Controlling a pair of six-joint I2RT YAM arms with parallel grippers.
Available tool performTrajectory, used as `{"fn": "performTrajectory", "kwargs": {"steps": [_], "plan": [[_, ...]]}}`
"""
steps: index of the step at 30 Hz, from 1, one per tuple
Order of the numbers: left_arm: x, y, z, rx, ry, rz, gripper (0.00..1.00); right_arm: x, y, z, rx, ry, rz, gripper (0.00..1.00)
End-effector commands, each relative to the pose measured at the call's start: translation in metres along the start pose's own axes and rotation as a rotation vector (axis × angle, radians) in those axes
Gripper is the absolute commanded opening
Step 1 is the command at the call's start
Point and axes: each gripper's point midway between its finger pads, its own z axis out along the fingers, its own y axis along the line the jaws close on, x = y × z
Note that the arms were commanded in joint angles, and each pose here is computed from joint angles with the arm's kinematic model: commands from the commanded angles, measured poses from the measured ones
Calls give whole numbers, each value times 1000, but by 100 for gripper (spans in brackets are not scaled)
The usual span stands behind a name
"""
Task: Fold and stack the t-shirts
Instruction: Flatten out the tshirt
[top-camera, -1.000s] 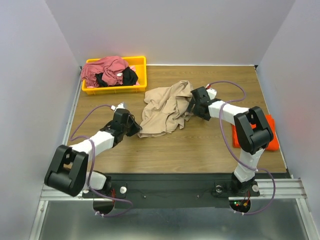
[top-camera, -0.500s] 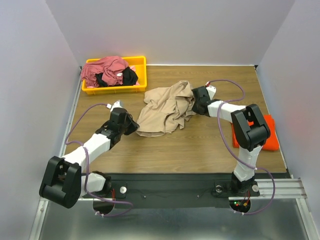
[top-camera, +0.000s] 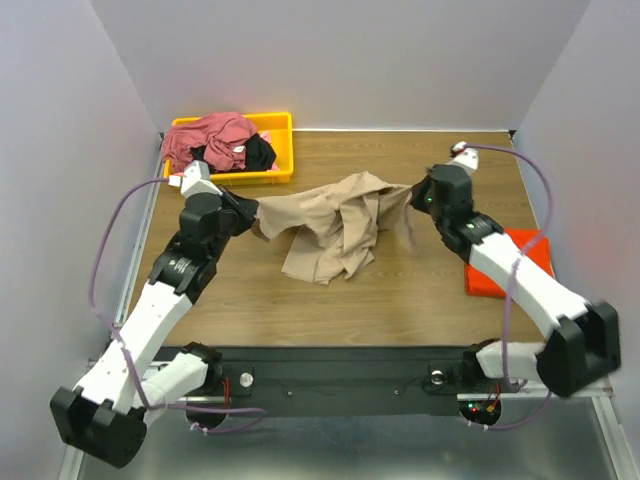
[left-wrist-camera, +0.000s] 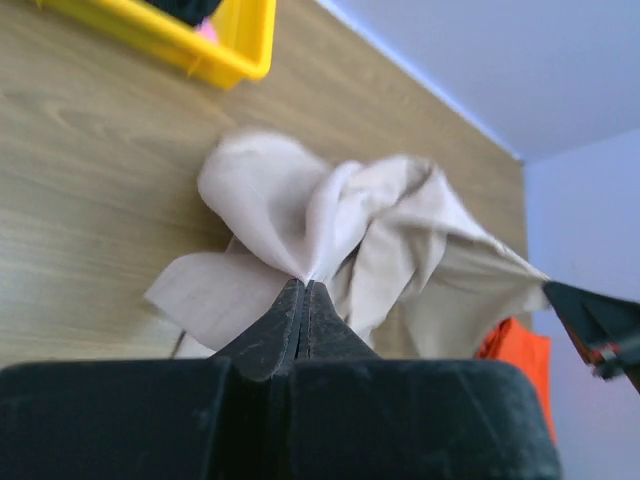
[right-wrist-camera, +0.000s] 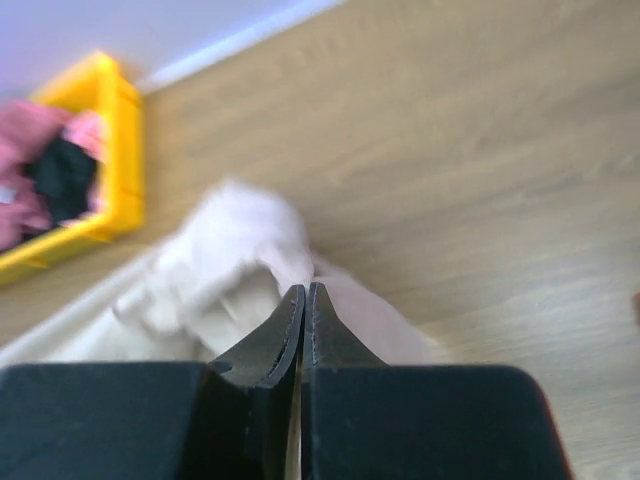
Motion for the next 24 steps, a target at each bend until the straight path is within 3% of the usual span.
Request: {"fn": "performTrajectory", "kwargs": {"steps": [1, 7, 14, 19, 24], "plan": [[-86, -46, -56, 94, -238, -3, 0, -72, 10, -60, -71, -171, -16, 0], [-171, -87, -148, 206, -491, -47, 0, -172, 33, -173, -248, -378, 18, 0], [-235, -111, -250, 318, -700, -70, 0, -239, 50, -286, -452, -528, -1, 0], [-259, -122, -309, 406, -794, -84, 0, -260, 60, -333, -566, -585, -10, 0], [-270, -131, -314, 407, -817, -74, 0, -276, 55, -327, -491, -614, -1, 0]]}}
